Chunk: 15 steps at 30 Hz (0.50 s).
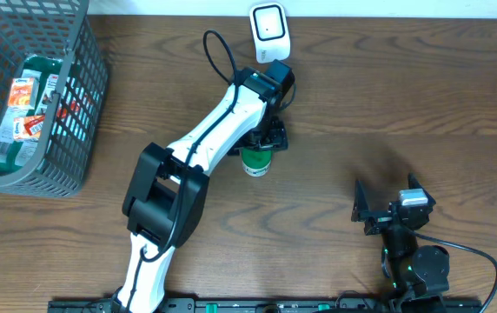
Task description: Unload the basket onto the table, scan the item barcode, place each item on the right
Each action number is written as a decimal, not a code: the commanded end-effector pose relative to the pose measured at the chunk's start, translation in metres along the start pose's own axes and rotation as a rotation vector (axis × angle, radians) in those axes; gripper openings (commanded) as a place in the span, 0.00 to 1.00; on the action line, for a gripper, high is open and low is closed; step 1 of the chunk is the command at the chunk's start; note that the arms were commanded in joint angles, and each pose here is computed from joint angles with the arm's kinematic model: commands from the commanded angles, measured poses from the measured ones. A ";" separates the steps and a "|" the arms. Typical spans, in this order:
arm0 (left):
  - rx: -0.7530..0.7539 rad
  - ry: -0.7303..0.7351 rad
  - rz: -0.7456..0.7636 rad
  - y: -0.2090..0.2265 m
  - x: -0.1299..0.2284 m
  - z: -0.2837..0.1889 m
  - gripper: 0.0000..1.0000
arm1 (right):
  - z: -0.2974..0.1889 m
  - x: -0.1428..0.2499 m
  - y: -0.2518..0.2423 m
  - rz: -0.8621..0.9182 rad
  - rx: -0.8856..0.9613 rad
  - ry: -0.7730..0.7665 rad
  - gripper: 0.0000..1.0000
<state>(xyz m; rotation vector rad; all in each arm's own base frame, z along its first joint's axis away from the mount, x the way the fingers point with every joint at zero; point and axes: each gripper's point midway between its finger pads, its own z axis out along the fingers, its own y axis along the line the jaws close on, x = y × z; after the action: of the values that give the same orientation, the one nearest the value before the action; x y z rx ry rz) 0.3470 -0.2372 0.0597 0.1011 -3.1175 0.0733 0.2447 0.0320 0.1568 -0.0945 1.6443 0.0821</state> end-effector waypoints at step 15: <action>-0.013 -0.054 0.381 0.005 0.000 -0.027 0.87 | 0.000 0.001 -0.003 0.017 0.014 0.001 0.99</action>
<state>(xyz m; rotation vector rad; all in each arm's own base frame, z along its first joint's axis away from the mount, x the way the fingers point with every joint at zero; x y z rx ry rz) 0.3533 -0.2276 0.0777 -0.3597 -3.1701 0.0108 0.2447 0.0320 0.1567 -0.0946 1.6447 0.0820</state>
